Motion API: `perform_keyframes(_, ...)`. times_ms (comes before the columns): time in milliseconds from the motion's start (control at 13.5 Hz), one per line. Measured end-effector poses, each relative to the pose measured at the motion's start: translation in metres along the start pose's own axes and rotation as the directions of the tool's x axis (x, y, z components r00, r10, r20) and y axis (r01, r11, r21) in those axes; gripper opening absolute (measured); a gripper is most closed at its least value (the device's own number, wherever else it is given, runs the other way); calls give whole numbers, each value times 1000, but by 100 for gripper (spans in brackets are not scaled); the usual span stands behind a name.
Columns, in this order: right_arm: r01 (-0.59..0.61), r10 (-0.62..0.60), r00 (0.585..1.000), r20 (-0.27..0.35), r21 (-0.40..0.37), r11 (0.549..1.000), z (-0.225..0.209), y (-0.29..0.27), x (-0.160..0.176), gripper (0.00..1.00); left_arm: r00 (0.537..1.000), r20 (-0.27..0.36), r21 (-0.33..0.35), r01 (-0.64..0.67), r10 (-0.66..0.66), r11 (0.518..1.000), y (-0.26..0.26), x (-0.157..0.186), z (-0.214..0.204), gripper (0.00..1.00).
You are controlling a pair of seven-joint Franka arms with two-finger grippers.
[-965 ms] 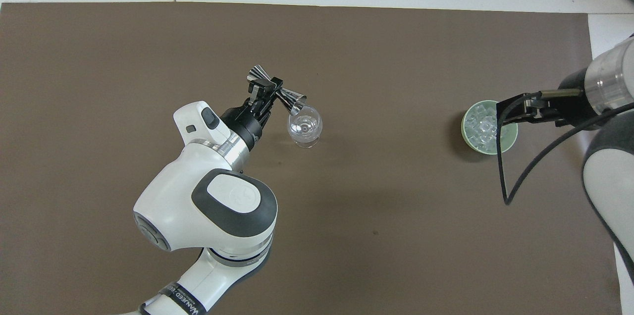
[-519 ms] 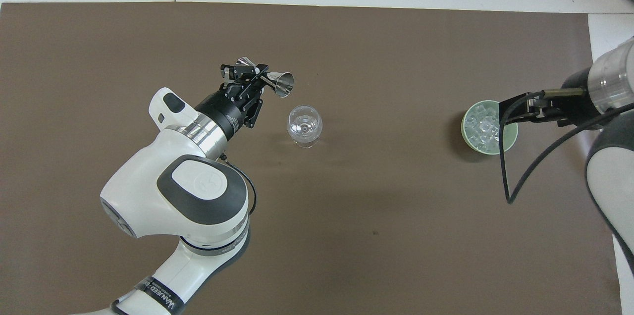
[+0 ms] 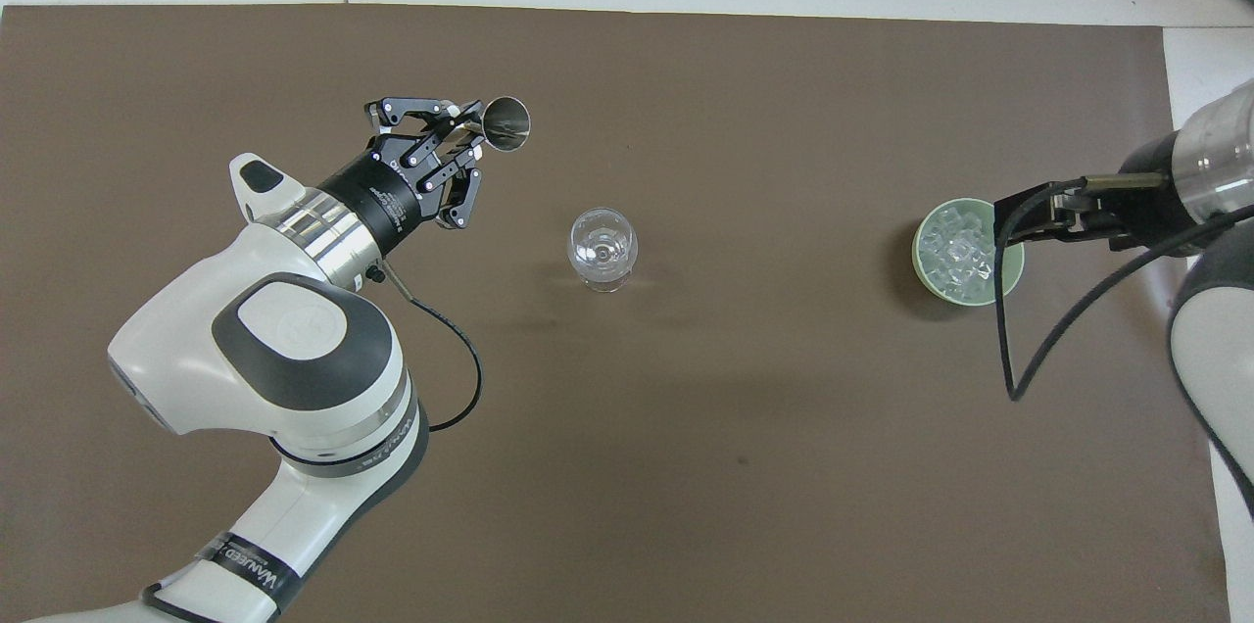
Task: Pour wine and add ice with both arms
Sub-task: 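Carry the jigger back toward its starting spot with the left gripper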
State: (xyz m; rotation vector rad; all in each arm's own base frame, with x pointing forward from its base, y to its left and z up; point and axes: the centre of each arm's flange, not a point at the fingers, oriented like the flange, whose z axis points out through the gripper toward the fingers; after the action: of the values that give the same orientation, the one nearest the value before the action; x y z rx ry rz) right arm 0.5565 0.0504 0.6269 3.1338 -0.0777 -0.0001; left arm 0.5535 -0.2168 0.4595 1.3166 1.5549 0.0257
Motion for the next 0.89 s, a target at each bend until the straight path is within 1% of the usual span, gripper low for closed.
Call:
perform_keyframes(223, 5, -5, 1000, -3, -1, 1000, -2, -3, -1, 100, 992, 52, 9, 116, -116, 993, 22, 17, -10, 22)
perform_keyframes(371, 12, -12, 1000, -4, -1, 1000, -2, -7, -2, 100, 980, 69, 20, 183, -184, 983, 30, 31, -17, 22)
perform_keyframes(594, 11, -11, 1000, -1, -1, 1000, -1, -6, -2, 100, 962, 95, 50, 251, -254, 967, 37, 52, -31, 22)
perform_keyframes(890, 2, -2, 1000, 3, -2, 1000, 0, -1, -2, 100, 933, 115, 106, 331, -342, 938, 51, 80, -53, 22)
